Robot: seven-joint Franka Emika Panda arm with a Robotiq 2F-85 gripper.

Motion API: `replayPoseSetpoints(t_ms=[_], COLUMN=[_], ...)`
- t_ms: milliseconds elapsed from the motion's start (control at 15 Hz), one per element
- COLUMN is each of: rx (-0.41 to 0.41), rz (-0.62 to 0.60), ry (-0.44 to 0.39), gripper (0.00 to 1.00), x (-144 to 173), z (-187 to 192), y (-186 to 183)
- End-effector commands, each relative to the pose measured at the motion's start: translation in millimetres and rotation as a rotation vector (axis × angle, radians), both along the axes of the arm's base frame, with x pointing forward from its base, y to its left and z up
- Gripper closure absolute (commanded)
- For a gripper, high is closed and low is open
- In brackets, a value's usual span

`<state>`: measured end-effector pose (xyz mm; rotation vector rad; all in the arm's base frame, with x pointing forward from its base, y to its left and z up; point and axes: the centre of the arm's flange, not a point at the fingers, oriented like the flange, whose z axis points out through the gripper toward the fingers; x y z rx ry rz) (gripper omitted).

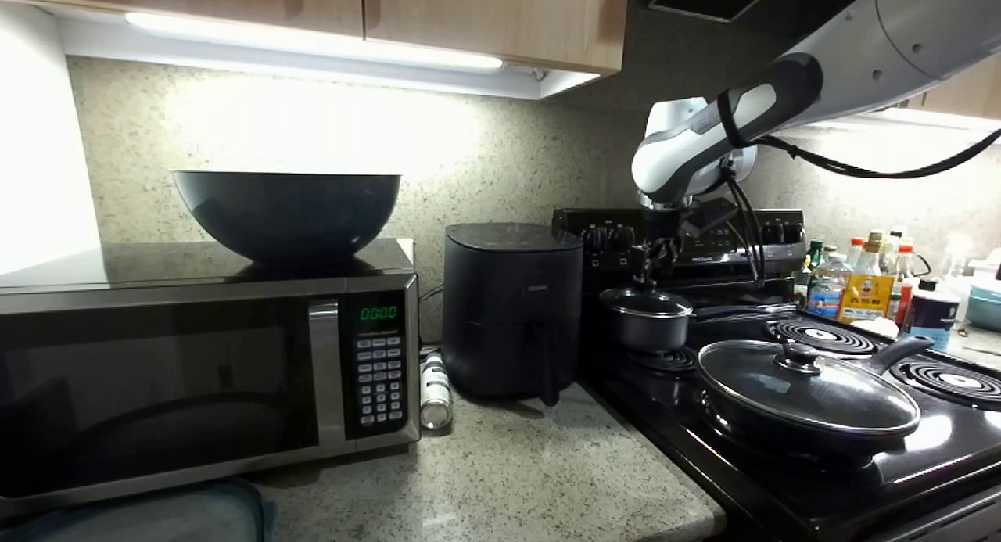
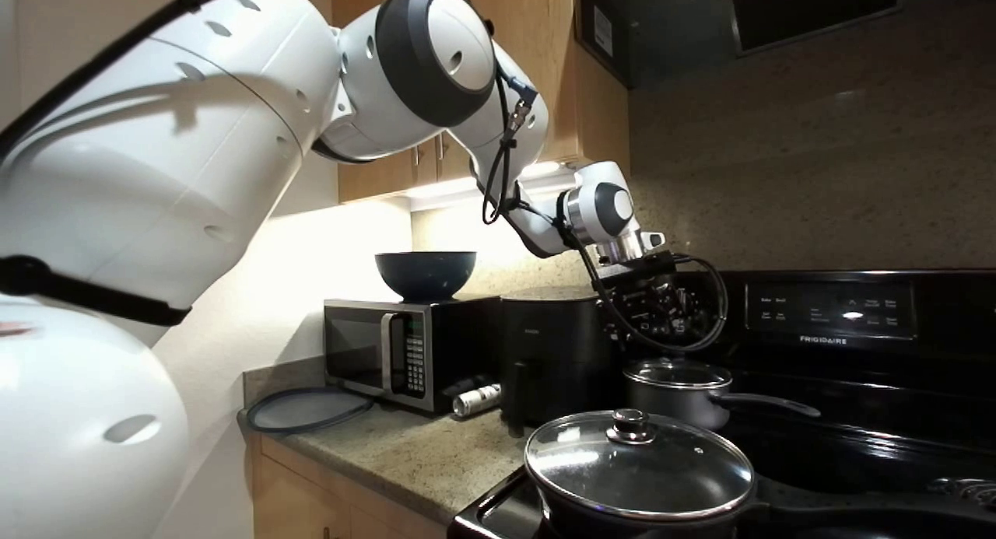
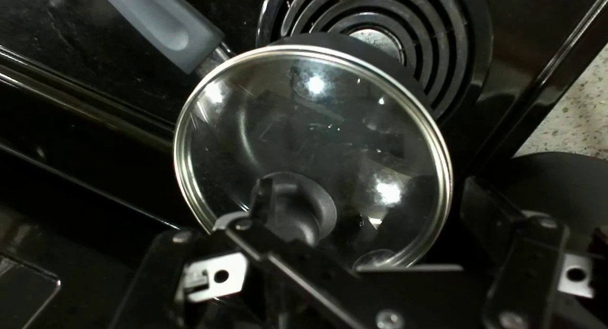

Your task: Pick up the lid from the pot and put it on the air fryer

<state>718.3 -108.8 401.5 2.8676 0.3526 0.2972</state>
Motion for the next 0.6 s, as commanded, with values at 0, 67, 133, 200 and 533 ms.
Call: replayPoseSetpoints(t_ms=[0,67,133,200,533], rx=[0.020,0.023,0.030,0.031,0.014], rz=[-0.007,-0.023,-0.032,-0.048,-0.194], ry=[-0.001,0.000,0.007,0.017,0.046], gripper=[0.00,0.00,0.00,0.00,0.00], x=[1,3,5,7,16], z=[2,2,0,-2,-20], y=[3,5,7,8,0])
